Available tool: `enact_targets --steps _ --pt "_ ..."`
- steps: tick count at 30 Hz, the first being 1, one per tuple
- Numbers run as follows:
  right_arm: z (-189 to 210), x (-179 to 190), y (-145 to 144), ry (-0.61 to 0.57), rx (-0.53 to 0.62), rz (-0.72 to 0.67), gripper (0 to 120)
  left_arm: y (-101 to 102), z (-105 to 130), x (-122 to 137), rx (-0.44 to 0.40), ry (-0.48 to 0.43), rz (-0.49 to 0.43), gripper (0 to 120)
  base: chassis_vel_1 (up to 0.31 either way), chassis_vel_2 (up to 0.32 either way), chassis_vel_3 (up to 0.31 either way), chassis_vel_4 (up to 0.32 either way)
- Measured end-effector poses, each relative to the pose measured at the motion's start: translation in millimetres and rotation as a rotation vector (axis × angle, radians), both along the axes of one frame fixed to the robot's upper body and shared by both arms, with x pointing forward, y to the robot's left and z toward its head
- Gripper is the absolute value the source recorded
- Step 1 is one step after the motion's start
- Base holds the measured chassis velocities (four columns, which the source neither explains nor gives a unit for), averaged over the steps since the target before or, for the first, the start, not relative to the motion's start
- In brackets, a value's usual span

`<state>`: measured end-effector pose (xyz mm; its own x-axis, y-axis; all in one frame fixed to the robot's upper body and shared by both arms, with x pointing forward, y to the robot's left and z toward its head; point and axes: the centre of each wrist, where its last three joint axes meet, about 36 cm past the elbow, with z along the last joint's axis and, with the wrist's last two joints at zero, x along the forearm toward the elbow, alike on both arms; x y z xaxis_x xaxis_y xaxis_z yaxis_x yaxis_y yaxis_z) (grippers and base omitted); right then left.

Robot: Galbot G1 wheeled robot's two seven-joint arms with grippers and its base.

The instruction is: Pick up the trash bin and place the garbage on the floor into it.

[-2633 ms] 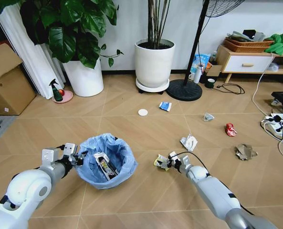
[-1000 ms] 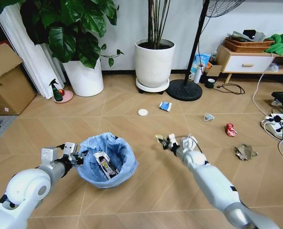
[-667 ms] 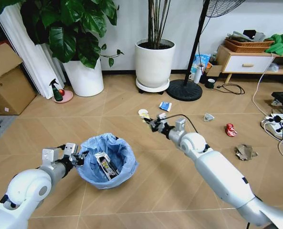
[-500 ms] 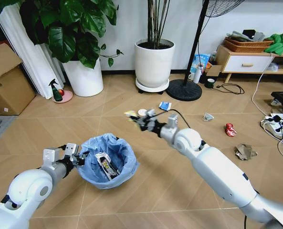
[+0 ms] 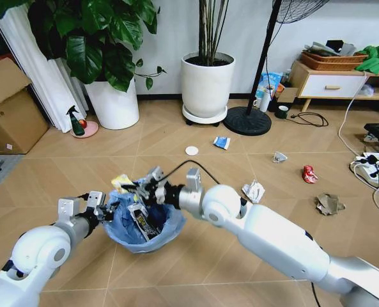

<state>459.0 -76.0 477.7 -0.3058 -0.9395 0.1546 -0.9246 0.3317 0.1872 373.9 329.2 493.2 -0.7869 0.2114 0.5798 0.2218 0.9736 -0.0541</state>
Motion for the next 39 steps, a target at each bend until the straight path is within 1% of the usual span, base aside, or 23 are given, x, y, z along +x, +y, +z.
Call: enact_targets --steps 3,4,5,8,9,10,11,12,14,15,16,19,20,23,24,26,28,31,32,33,35,37,39 --pt "-4.3 -3.6 0.6 0.007 -0.014 -0.004 16 0.2 0.8 0.7 -0.003 -0.003 0.0 0 0.0 0.0 0.0 0.0" --pt "-4.3 -3.6 0.6 0.007 -0.014 -0.004 16 0.2 0.8 0.7 -0.003 -0.003 0.0 0 0.0 0.0 0.0 0.0" --pt "-5.2 -4.5 1.5 0.006 -0.017 -0.002 20 0.3 0.8 1.0 -0.003 -0.003 0.0 0 0.0 0.0 0.0 0.0" --pt "-8.0 -4.6 3.8 0.003 -0.02 -0.006 36 0.6 0.6 1.5 -0.004 -0.003 0.0 0 0.0 0.0 0.0 0.0" --pt "-8.0 -4.6 3.8 0.003 -0.02 -0.006 36 0.6 0.6 1.5 -0.004 -0.003 0.0 0 0.0 0.0 0.0 0.0" --pt "-8.8 -4.3 3.4 0.002 -0.022 -0.008 41 0.6 0.5 1.5 -0.005 -0.003 0.0 0 0.0 0.0 0.0 0.0" --pt "-9.2 -4.2 2.9 0.002 -0.022 -0.01 45 0.6 0.4 1.5 -0.005 -0.002 0.0 0 0.0 0.0 0.0 0.0" --pt "-9.2 -4.2 2.9 0.002 -0.022 -0.01 45 0.6 0.4 1.5 -0.005 -0.002 0.0 0 0.0 0.0 0.0 0.0" --pt "-10.5 -3.4 0.4 -0.001 -0.023 -0.018 56 0.5 0.3 1.5 -0.006 -0.002 0.0 0 0.0 0.0 0.0 0.0" --pt "-11.1 -3.2 -0.5 -0.003 -0.023 -0.02 60 0.5 0.4 1.6 -0.006 -0.002 -0.001 0 0.0 0.0 0.0 0.0" --pt "-11.1 -3.2 -0.5 -0.003 -0.023 -0.02 60 0.5 0.4 1.6 -0.006 -0.002 -0.001 0 0.0 0.0 0.0 0.0" --pt "-10.8 -2.4 -3.9 -0.007 -0.024 -0.029 74 0.1 1.1 2.3 -0.007 -0.005 -0.002 0 0.0 0.0 0.0 0.0" --pt "-10.8 -2.4 -3.9 -0.007 -0.024 -0.029 74 0.1 1.1 2.3 -0.007 -0.005 -0.002 0 0.0 0.0 0.0 0.0" --pt "-8.2 -2.3 -8.3 -0.018 -0.022 -0.044 91 -0.1 1.3 2.6 -0.008 -0.006 -0.002 0 0.0 0.0 0.0 0.0" --pt "-8.2 -2.3 -8.3 -0.018 -0.022 -0.044 91 -0.1 1.3 2.6 -0.008 -0.006 -0.002 0 0.0 0.0 0.0 0.0" --pt "-3.1 -1.3 -12.3 -0.028 -0.013 -0.069 98 -0.3 0.6 2.2 -0.01 -0.005 -0.001 0 0.0 0.0 0.0 0.0" --pt "0.1 -0.1 -14.9 -0.034 -0.006 -0.086 99 -0.4 0.2 1.9 -0.011 -0.003 -0.001 0 0.0 0.0 0.0 0.0" --pt "12.4 5.8 -34.5 -0.055 0.015 -0.178 100 -0.2 -0.8 0.9 -0.013 -0.002 0.003 0 0.0 0.0 0.0 0.0" --pt "12.4 5.8 -34.5 -0.055 0.015 -0.178 100 -0.2 -0.8 0.9 -0.013 -0.002 0.003 0 0.0 0.0 0.0 0.0" --pt "14.5 8.4 -43.3 -0.06 0.017 -0.213 100 -0.4 -1.0 0.4 -0.013 -0.002 0.003 0 0.0 0.0 0.0 0.0" --pt "16.0 12.1 -62.0 -0.063 0.01 -0.282 100 -1.1 -0.8 -0.4 -0.014 -0.001 0.001 0 0.0 0.0 0.0 0.0" --pt "16.2 13.1 -68.0 -0.064 0.005 -0.308 100 -1.2 -0.8 -0.7 -0.014 -0.001 0.001 0 0.0 0.0 0.0 0.0" --pt "14.7 14.8 -85.1 -0.064 -0.012 -0.372 100 -1.5 -1.2 -1.0 -0.015 -0.001 0.002 0 0.0 0.0 0.0 0.0"
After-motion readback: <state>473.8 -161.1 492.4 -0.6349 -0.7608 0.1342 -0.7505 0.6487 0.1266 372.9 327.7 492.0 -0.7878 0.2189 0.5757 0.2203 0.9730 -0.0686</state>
